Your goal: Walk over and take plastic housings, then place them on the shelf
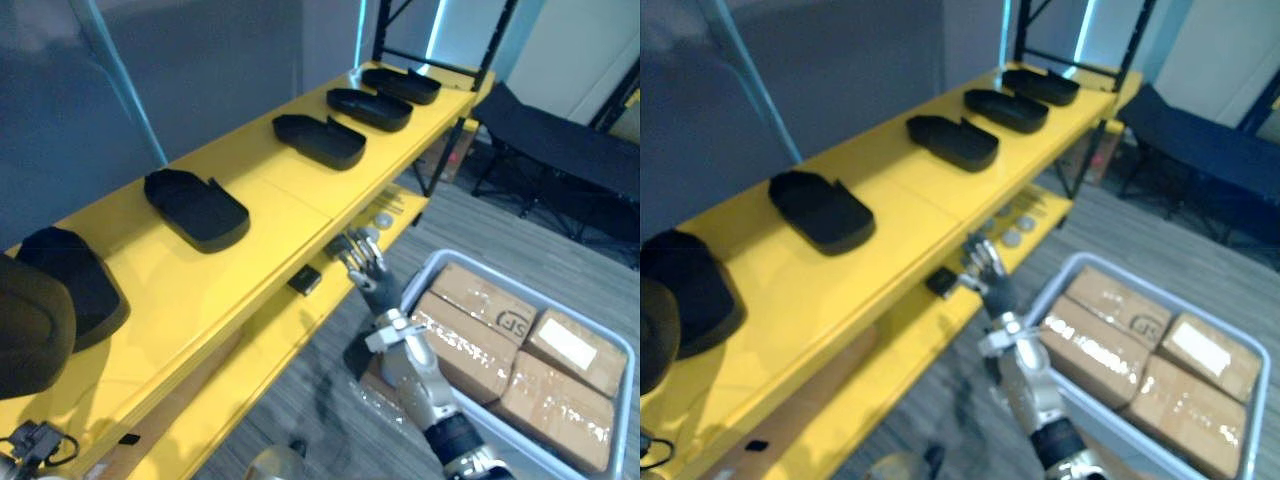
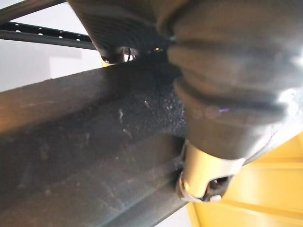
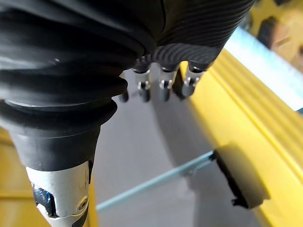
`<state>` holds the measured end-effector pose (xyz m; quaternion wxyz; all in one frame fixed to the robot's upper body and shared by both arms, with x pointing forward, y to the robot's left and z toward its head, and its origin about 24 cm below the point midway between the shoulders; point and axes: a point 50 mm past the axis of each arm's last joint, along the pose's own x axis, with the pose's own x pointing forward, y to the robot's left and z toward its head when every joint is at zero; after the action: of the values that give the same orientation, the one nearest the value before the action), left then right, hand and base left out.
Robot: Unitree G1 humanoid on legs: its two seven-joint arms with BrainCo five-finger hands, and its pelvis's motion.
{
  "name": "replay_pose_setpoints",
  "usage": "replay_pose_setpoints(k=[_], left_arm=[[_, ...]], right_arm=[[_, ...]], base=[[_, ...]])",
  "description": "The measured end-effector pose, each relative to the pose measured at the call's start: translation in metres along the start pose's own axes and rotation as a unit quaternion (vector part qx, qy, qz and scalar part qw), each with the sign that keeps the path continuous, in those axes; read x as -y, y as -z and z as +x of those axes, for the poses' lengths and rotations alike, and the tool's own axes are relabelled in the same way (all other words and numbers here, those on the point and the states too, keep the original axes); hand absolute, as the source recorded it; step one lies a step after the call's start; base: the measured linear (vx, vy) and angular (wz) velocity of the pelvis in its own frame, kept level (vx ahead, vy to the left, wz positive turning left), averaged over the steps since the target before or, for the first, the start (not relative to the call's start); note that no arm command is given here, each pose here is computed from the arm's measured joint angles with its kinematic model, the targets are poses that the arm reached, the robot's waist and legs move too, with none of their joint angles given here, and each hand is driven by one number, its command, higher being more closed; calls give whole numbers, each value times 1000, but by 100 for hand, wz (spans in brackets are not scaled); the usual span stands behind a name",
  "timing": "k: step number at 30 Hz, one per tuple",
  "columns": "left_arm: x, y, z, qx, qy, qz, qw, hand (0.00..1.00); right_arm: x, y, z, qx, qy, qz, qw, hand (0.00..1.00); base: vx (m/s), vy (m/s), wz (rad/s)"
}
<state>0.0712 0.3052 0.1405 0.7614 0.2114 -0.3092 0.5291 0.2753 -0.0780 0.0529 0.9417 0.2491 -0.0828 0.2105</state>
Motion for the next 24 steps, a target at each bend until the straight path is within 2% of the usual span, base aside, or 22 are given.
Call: replay_pose_setpoints(k=[6, 8, 12, 19, 22, 24], left_arm=[[7, 1, -3, -9, 18, 8, 1000, 100], [14, -3, -4, -4, 36, -7, 999, 100], [22, -6, -4, -4, 58, -28, 998, 100], [25, -7, -1, 7, 65, -29, 997, 100], [39, -9, 8, 34, 87, -53, 994, 100], [56, -12, 14, 58, 115, -83, 988, 100]], right_arm=[[-2, 0, -1, -1, -13, 2, 1000, 0], [3, 0, -7, -1, 3, 0, 1000, 0], [16, -8, -9, 0, 11, -53, 999, 0], [13, -15, 1, 11, -3, -64, 998, 0], [24, -22, -7, 20, 22, -71, 997, 0], [37, -28, -19, 36, 67, -74, 994, 0]], base=[[53, -5, 25], [92, 46, 90], [94, 130, 98], [-50, 23, 7], [7, 115, 81], [45, 150, 123]])
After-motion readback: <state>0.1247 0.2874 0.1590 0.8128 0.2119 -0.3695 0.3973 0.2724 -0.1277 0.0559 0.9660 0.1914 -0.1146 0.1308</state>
